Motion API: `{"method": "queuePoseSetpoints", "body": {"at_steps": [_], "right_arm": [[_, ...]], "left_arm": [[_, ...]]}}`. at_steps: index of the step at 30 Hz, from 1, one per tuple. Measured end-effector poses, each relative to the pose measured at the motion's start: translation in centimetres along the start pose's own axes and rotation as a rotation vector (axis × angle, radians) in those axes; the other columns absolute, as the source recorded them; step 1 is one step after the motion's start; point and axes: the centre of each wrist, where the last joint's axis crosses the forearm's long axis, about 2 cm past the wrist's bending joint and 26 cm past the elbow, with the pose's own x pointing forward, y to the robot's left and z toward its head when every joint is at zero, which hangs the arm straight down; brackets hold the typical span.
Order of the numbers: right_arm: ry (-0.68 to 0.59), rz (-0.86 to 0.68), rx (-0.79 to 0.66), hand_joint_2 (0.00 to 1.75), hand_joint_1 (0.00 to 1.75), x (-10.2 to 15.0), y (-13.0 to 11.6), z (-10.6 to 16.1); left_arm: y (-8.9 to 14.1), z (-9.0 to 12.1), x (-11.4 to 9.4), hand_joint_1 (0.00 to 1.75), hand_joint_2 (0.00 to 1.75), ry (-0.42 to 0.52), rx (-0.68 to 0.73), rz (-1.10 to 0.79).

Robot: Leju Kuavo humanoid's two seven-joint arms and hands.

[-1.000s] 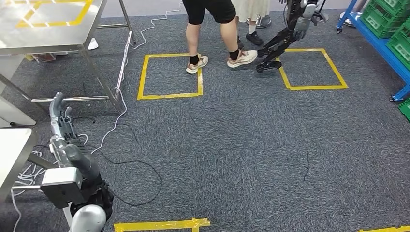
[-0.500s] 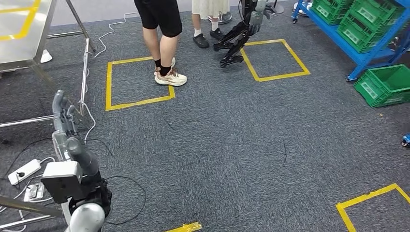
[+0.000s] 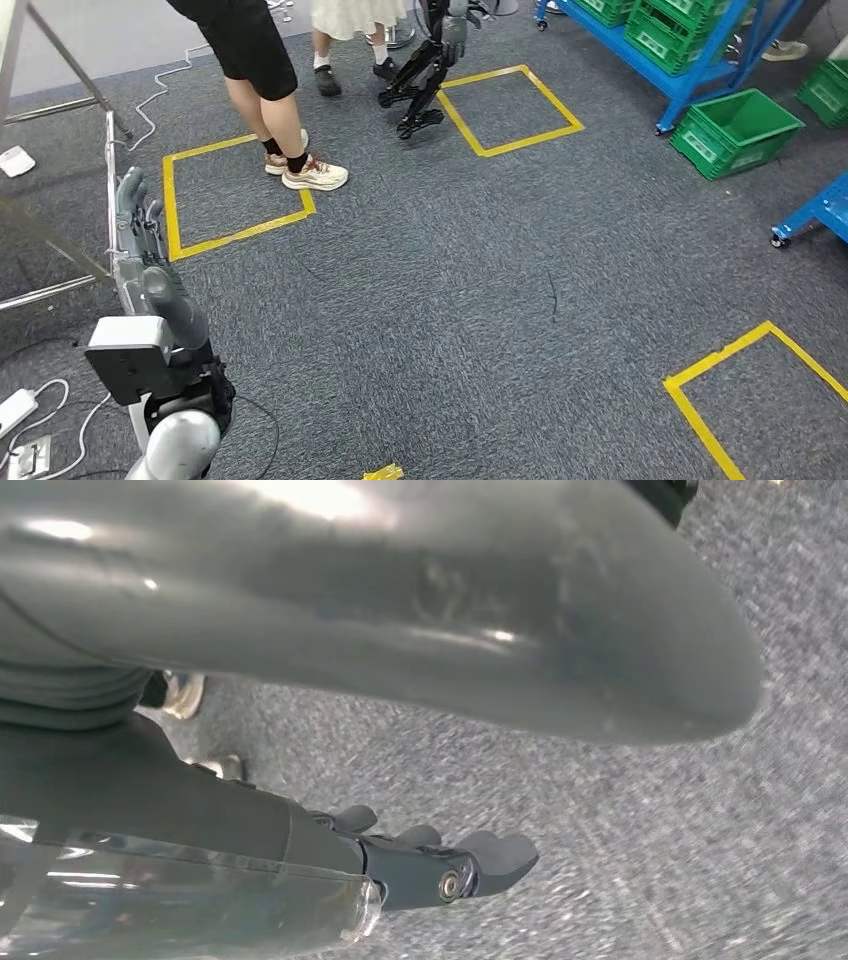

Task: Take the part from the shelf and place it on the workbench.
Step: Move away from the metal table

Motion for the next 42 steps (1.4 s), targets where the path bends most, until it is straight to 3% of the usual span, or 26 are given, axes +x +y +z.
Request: {"method": "queuePoseSetpoints", "body": {"at_steps": [42], "right_arm": [[-0.010, 0.002, 0.001, 0.00, 0.00, 0.27, 0.27, 0.02]], "left_arm": [[0.34, -0.27, 0.06, 0.00, 0.00, 0.004, -0.019, 0.118]]}}
